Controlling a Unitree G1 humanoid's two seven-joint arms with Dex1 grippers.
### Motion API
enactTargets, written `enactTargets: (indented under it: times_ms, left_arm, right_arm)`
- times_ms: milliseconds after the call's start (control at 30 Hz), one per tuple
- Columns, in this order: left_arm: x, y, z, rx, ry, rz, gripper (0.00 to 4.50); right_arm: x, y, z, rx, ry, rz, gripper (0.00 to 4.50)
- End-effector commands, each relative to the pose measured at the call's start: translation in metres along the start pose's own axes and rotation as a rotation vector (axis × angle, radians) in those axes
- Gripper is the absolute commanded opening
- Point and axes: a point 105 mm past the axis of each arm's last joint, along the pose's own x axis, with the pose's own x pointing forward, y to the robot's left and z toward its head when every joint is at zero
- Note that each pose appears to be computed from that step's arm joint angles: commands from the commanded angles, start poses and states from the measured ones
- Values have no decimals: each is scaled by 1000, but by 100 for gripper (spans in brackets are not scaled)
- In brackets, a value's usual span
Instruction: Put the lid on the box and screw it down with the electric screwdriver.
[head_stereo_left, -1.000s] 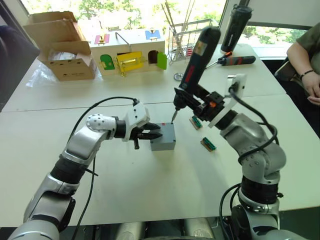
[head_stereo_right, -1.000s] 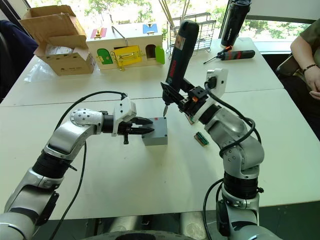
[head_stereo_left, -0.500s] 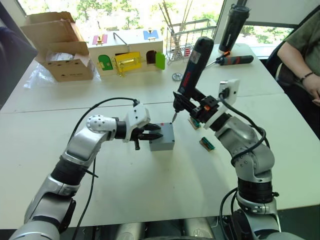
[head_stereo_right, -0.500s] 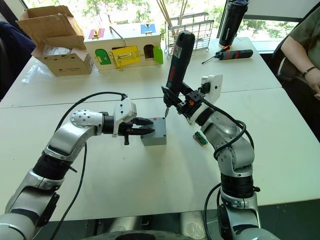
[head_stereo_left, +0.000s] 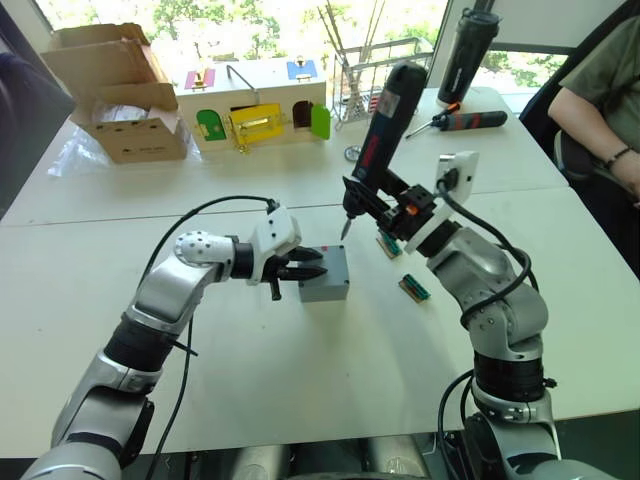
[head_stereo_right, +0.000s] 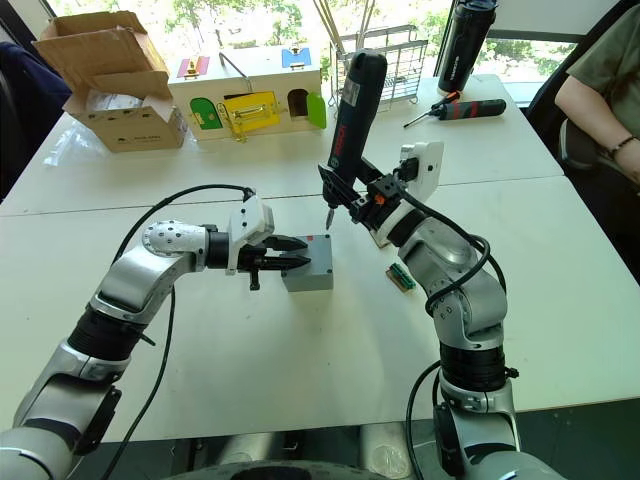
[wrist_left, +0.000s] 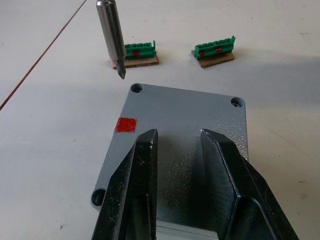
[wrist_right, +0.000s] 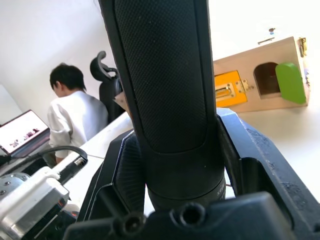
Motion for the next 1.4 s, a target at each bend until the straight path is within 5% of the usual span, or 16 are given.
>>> enactTargets:
  times_ms: [33, 667, 1400]
  left_arm:
    - [2, -2, -5, -9, 20, -3, 134]
    - [2, -1, -4, -7, 18, 3, 134]
    - [11, -10, -17, -14, 50, -15, 134]
  right_arm:
    - [-1, 12, 20, -40, -71, 45, 176]
    - [-4, 9, -3, -85, 6, 45, 176]
    - [-8, 21, -79, -47, 255, 87, 176]
